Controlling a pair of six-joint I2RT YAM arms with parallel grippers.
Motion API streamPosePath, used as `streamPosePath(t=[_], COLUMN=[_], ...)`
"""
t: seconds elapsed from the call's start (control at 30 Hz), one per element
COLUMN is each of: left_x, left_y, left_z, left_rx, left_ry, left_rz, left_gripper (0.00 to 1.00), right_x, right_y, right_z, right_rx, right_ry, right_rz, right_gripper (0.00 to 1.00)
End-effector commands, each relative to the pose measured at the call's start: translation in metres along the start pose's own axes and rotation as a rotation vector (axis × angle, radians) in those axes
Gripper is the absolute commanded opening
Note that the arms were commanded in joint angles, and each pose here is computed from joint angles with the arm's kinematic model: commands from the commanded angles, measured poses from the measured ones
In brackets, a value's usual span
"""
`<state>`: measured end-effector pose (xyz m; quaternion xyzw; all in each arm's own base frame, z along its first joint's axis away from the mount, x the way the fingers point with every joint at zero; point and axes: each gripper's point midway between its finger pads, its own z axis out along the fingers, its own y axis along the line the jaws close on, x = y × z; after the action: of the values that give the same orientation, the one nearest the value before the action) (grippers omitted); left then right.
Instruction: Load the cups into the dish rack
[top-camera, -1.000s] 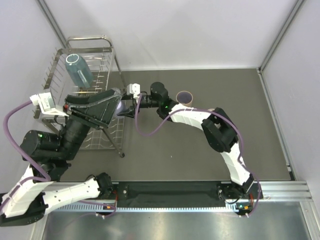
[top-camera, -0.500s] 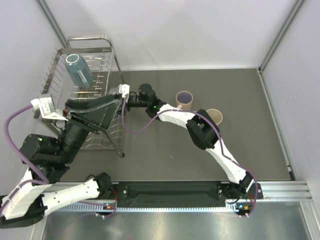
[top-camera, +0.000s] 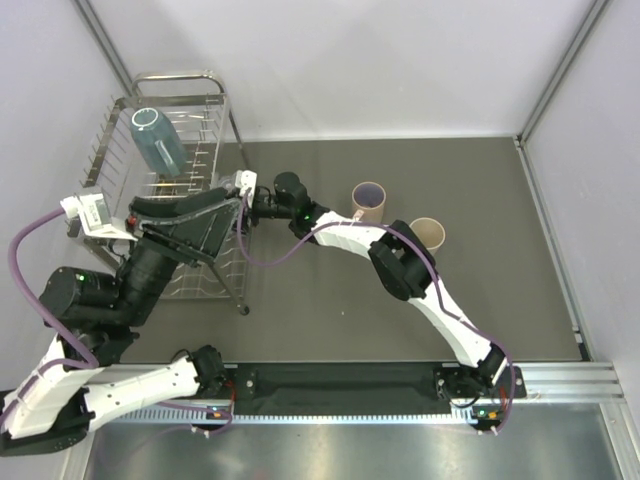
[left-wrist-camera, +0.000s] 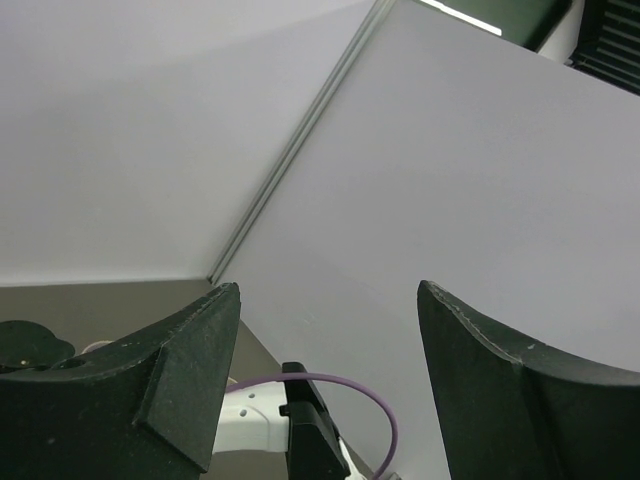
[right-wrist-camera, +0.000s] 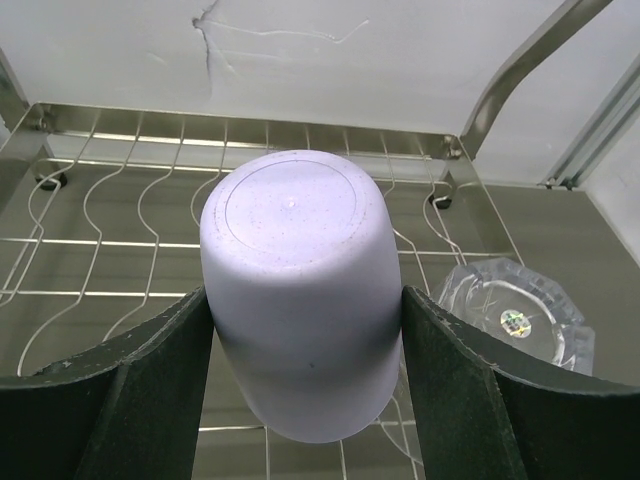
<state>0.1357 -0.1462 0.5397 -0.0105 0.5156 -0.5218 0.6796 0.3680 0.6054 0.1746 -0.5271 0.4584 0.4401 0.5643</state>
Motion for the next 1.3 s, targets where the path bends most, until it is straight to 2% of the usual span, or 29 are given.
streamPosePath(t=[0.0, 0.27, 0.3, 0.37, 0.43, 0.47, 0.53, 0.57, 0.67, 0.77, 0.8, 0.83, 0.97, 1.27], left_x=[0.001, 0.007, 0.007, 0.007, 0.006, 0.007, 0.006, 0.006, 0.006, 0.009, 0.009, 0.011, 0.015, 0.009], left_y=[-0.007, -0.009, -0.009, -0.008, -0.008, -0.009, -0.009, -0.01, -0.01, -0.01, -0.01, -0.01, -0.011, -0.01], left_z=[0.008, 0.011, 0.011, 0.01, 0.01, 0.01, 0.01, 0.01, 0.01, 0.01, 0.01, 0.01, 0.013, 0.02], left_rx=[0.014, 0.02, 0.018, 0.014, 0.014, 0.014, 0.014, 0.015, 0.014, 0.015, 0.013, 0.007, 0.0, -0.023], left_ry=[0.013, 0.032, 0.031, 0.033, 0.029, 0.033, 0.031, 0.03, 0.03, 0.039, 0.044, 0.053, 0.079, 0.023], left_rz=[0.005, -0.024, -0.027, -0.03, -0.035, -0.039, -0.045, -0.051, -0.066, -0.076, -0.079, -0.084, -0.101, -0.164], left_gripper=[0.77, 0.76, 0.76, 0.76, 0.76, 0.76, 0.77, 0.76, 0.76, 0.77, 0.78, 0.79, 0.84, 0.83], right_x=[-0.005, 0.01, 0.01, 0.011, 0.011, 0.011, 0.012, 0.013, 0.013, 0.012, 0.013, 0.013, 0.0, -0.094], right_y=[0.005, 0.011, 0.011, 0.011, 0.01, 0.011, 0.014, 0.013, 0.016, 0.016, 0.015, 0.015, 0.012, 0.006], right_z=[0.008, 0.008, 0.009, 0.01, 0.009, 0.009, 0.01, 0.01, 0.011, 0.01, 0.009, 0.009, 0.007, -0.022], right_rx=[-0.006, 0.006, 0.011, 0.016, 0.026, 0.026, 0.032, 0.035, 0.032, 0.036, 0.044, 0.046, 0.069, 0.149], right_ry=[-0.038, -0.019, -0.02, -0.015, -0.007, -0.005, 0.002, 0.007, 0.016, 0.015, 0.019, 0.021, 0.004, -0.149], right_rz=[0.003, 0.034, 0.038, 0.04, 0.045, 0.044, 0.043, 0.037, 0.034, 0.036, 0.038, 0.039, 0.053, 0.076], right_gripper=[0.01, 0.07, 0.13, 0.18, 0.28, 0.41, 0.51, 0.55, 0.58, 0.67, 0.78, 0.99, 1.0, 1.0])
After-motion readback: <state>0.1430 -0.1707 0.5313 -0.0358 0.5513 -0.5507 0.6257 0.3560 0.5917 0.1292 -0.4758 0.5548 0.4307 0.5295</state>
